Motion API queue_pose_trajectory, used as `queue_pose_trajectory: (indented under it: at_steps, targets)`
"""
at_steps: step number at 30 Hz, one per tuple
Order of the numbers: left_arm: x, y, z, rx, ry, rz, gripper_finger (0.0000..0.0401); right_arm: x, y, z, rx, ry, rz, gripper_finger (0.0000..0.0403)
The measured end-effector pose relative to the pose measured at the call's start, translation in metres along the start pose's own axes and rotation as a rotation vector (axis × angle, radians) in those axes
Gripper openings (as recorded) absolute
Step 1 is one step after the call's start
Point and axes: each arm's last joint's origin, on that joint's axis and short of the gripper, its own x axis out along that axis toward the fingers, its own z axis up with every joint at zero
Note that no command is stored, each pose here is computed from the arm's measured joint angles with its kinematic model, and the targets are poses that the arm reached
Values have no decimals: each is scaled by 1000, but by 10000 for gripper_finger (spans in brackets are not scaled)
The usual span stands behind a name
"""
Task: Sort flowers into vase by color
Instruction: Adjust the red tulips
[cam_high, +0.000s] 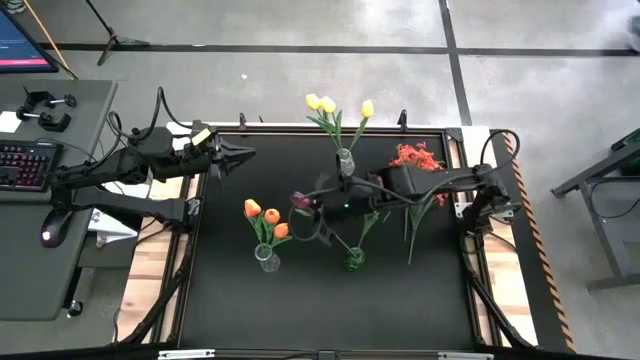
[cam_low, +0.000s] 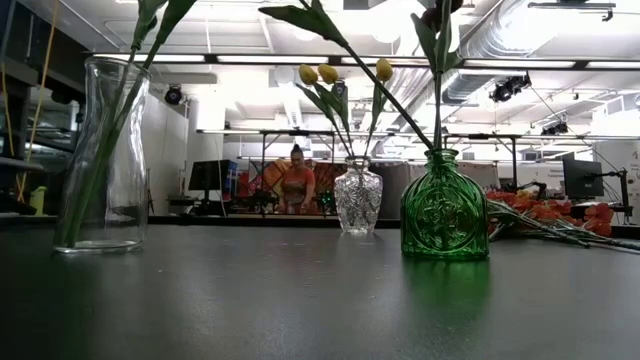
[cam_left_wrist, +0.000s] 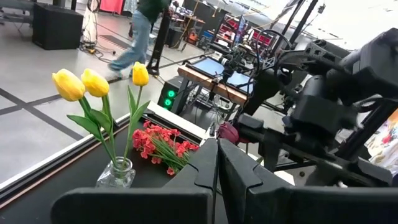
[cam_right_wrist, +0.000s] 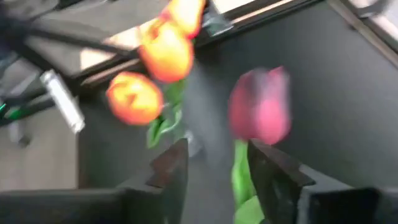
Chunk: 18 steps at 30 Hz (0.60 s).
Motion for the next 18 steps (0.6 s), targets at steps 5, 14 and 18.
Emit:
queue_pose_trajectory:
  at_steps: [5, 14, 18]
  targets:
    - [0, 0, 0, -13, 0, 0, 0, 0, -2, -5, -87, 66, 14, 176]
    - [1, 0, 0, -16, 2, 0, 0, 2, -14, 1, -93, 47, -36, 177]
    - [1, 0, 0, -16, 2, 0, 0, 3, -20, 4, -79, 56, -21, 177]
